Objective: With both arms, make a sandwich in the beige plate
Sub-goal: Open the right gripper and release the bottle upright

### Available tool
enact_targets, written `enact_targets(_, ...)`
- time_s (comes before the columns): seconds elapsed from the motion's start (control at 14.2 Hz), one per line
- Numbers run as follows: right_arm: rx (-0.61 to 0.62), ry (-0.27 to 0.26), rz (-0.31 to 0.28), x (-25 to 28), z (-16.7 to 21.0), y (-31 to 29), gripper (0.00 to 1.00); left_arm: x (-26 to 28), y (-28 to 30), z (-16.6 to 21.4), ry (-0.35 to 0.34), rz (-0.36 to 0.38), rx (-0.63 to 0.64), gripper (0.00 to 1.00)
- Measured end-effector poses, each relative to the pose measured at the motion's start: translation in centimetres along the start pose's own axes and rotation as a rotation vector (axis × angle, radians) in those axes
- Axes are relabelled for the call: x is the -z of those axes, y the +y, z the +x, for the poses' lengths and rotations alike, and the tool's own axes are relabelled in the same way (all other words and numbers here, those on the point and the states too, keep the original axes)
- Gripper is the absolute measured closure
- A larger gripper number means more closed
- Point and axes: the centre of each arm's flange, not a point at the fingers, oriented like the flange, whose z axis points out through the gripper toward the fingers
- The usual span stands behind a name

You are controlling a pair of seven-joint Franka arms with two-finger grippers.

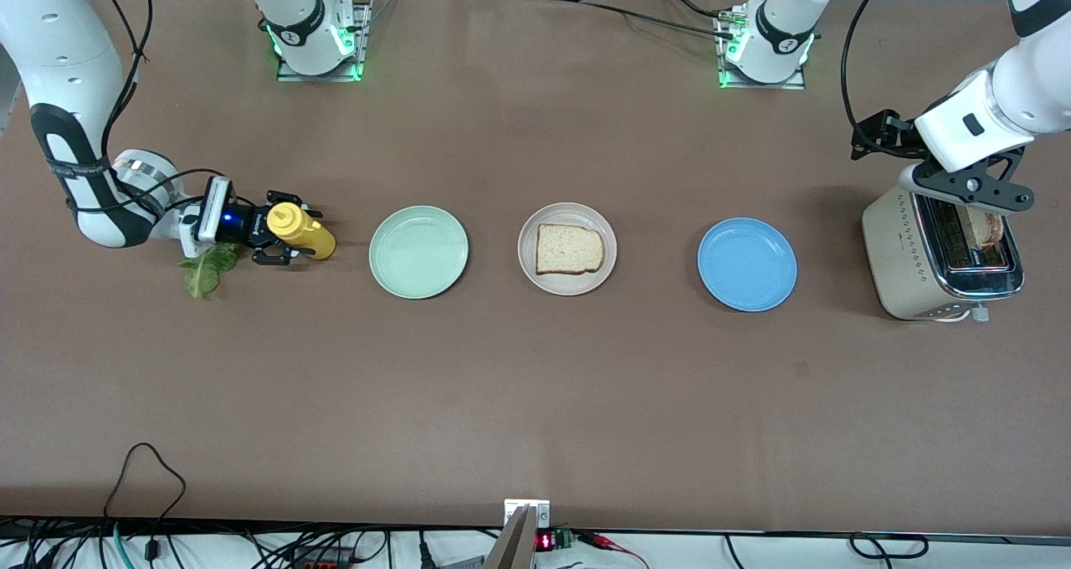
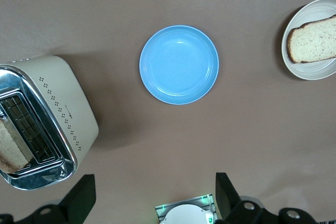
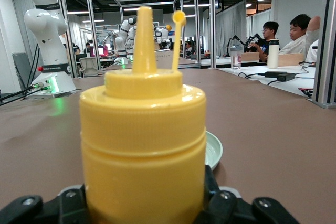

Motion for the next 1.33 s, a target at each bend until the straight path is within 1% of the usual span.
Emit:
enact_targets(0.07, 0.000, 0.001, -0.004, 0.3, 0.0, 0.0, 0.22, 0.0, 0.0, 0.0, 0.000, 0.000, -0.001, 0.00)
enact_targets(0.14, 0.000, 0.000, -0.004, 0.7, -0.1, -0.1, 0.16, 0.0, 0.1, 0.0, 0.000, 0.000, -0.001, 0.00)
enact_targets(0.21, 0.000, -0.003, -0.003, 1.2, -0.1, -0.2, 0.06, 0.0, 0.1, 0.0, 0.000, 0.001, -0.002, 0.00)
enact_targets(0.28, 0.000, -0.008, -0.003, 1.8, -0.2, -0.3, 0.00, 0.0, 0.2, 0.0, 0.000, 0.001, -0.003, 0.00)
enact_targets(0.56, 0.002, -0.037, 0.013, 4.7, -0.5, -0.8, 0.00, 0.0, 0.2, 0.0, 0.001, 0.001, -0.004, 0.00)
enact_targets(0.7, 0.003, -0.065, 0.017, 6.5, -0.4, -0.9, 0.00, 0.0, 0.2, 0.0, 0.000, 0.001, -0.004, 0.00)
enact_targets(0.84, 0.003, -0.106, 0.024, 8.5, 0.3, -1.0, 0.00, 0.0, 0.2, 0.0, 0.000, 0.001, -0.004, 0.00)
enact_targets(1.05, 0.025, -0.183, 0.048, 11.3, 3.0, -0.5, 0.00, 0.0, 0.4, 0.0, -0.001, 0.001, -0.006, 0.00)
enact_targets(1.19, 0.016, -0.258, 0.062, 13.0, 5.9, 0.5, 0.00, 0.0, 0.4, 0.0, -0.001, 0.001, -0.008, 0.00)
enact_targets(1.33, -0.026, -0.347, 0.062, 14.4, 9.7, 1.4, 0.00, 0.1, 0.4, 0.0, 0.000, 0.002, -0.008, 0.00)
